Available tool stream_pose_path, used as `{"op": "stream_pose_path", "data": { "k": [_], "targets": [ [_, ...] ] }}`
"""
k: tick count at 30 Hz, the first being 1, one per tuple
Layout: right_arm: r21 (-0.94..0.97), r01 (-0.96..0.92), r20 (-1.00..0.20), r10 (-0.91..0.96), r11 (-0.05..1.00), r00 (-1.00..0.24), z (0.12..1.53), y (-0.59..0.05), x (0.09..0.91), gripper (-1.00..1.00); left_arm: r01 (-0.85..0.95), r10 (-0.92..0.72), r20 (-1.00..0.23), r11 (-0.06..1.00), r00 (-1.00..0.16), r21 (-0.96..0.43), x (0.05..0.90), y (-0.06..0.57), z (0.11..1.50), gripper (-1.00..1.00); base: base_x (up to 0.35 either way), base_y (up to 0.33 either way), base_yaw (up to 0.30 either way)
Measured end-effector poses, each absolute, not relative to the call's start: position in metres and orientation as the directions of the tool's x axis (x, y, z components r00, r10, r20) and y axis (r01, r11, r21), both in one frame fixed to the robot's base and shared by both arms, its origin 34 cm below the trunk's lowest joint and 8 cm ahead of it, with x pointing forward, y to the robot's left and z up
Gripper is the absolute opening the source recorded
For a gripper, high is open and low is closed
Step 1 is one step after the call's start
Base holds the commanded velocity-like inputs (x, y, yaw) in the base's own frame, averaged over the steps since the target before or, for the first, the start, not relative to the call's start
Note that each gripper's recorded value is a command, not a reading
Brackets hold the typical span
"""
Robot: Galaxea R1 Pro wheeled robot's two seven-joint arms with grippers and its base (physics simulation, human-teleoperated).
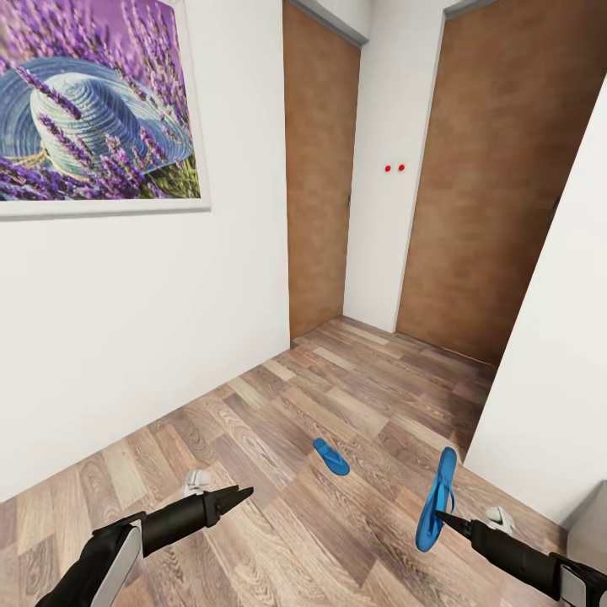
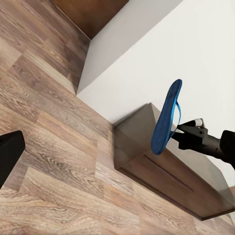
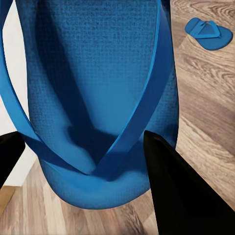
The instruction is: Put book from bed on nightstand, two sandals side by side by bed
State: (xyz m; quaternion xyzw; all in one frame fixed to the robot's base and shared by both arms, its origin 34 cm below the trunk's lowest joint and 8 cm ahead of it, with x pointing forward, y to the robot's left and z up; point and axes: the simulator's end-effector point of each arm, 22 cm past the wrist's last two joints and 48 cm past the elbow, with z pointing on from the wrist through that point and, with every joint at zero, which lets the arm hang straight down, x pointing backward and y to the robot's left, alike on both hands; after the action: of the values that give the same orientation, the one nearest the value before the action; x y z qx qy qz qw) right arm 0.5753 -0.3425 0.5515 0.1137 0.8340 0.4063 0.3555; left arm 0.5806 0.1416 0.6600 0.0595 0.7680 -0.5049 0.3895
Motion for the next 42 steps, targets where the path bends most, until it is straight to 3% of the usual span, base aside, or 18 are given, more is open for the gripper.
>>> {"op": "stream_pose_path", "data": {
  "k": [42],
  "targets": [
    [0.762,-0.06,-0.462,0.477,0.644,-0.747,0.528,-0.342,0.568,-1.0,0.447,-0.301,-0.622,0.483,-0.723,-0.753,0.579,0.141,0.636,1.0,0.0,0.0,0.0]
  ]
}}
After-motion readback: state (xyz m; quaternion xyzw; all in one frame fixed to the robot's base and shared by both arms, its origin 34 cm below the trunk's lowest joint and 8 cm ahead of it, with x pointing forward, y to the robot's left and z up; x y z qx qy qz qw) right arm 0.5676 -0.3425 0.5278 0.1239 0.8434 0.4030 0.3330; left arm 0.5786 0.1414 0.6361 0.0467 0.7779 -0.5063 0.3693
